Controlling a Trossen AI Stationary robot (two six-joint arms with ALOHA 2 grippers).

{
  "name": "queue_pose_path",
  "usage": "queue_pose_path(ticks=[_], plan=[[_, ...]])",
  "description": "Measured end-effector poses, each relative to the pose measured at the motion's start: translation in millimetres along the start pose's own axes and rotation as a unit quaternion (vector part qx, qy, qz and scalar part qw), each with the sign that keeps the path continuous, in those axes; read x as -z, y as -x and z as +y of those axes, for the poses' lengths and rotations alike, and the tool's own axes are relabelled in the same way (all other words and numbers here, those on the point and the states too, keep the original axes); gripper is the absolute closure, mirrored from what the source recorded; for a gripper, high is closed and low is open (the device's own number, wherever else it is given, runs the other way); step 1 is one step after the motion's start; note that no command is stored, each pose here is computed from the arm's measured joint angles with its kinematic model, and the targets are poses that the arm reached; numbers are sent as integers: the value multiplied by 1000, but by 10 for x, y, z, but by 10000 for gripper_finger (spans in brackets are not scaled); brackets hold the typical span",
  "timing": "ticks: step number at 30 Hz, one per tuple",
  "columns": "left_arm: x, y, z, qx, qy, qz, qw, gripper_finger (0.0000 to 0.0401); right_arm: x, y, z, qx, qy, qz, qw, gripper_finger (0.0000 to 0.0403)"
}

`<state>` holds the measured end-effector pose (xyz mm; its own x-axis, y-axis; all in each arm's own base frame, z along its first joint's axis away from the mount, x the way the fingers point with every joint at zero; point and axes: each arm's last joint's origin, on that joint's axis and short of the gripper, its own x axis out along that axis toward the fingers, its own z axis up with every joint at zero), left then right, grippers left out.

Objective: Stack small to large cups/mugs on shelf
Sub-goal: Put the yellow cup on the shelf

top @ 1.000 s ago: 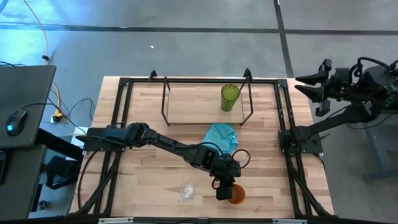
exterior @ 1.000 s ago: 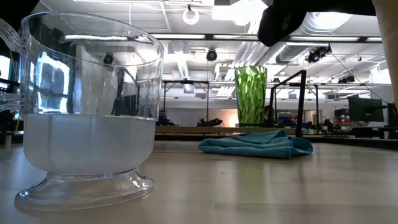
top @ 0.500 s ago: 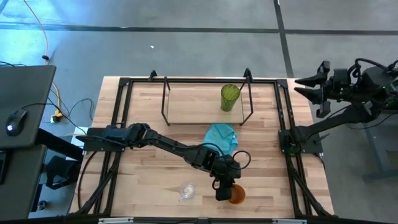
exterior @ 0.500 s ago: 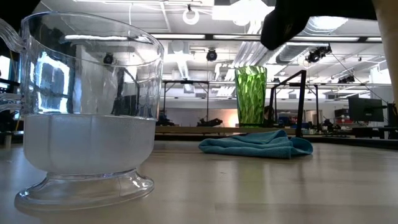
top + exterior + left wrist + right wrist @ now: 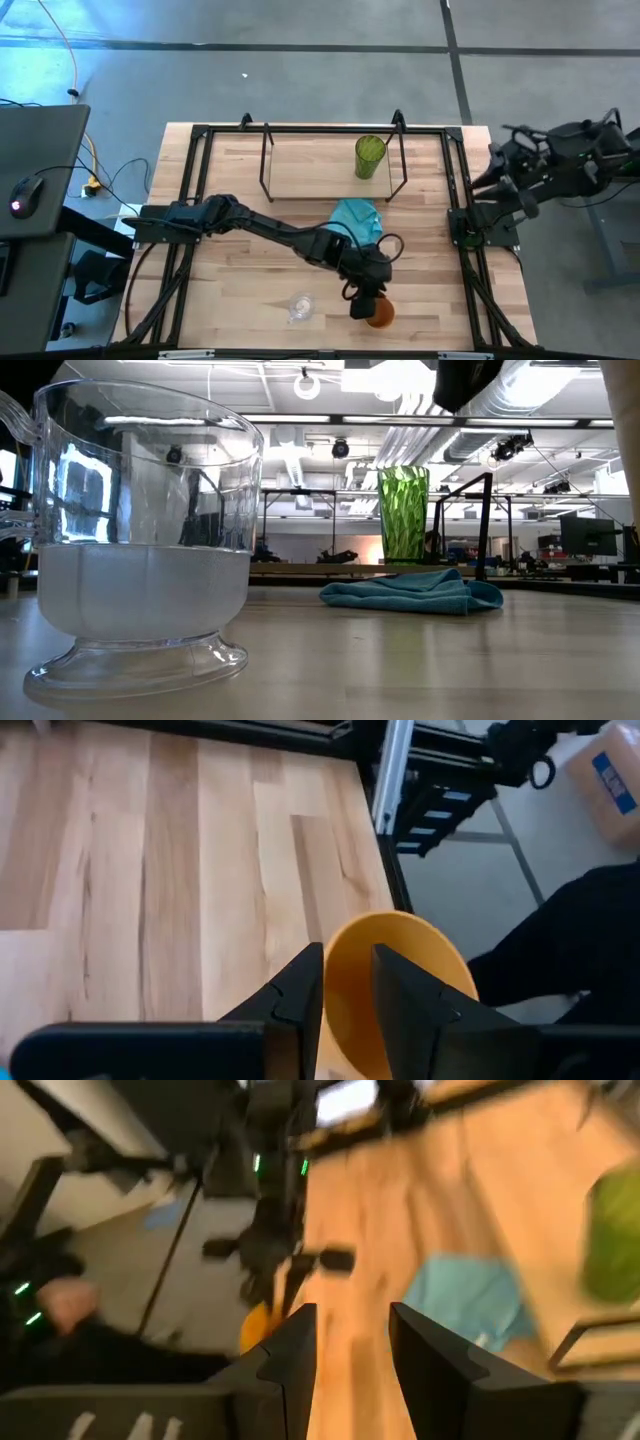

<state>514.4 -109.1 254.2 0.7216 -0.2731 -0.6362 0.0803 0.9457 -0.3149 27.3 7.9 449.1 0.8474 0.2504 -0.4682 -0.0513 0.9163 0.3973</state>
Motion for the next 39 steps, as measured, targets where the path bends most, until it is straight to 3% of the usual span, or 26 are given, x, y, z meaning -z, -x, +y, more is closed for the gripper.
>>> queue_pose_path(ticks=[5, 11, 15, 20, 29, 39], plan=[[-70, 190, -57, 5, -27, -1, 1000, 325, 4, -157, 13, -2, -44, 74, 996, 284], [-29, 378, -57, -14, -44, 51, 998, 325, -67, -435, 57, -6, -55, 147, 988, 284], [50, 383, -35, -26, -40, 91, 995, 325, -119, -635, 95, -25, -57, 191, 980, 284], [12, 351, -45, -20, -38, 67, 997, 325, -138, -816, 104, -23, -35, 236, 971, 284], [67, 181, -20, 4, -24, 71, 997, 325, -170, -870, 91, 1, 24, 217, 976, 284], [117, -48, 21, 17, -16, 55, 998, 325, -193, -828, 84, 17, 47, 184, 982, 284]])
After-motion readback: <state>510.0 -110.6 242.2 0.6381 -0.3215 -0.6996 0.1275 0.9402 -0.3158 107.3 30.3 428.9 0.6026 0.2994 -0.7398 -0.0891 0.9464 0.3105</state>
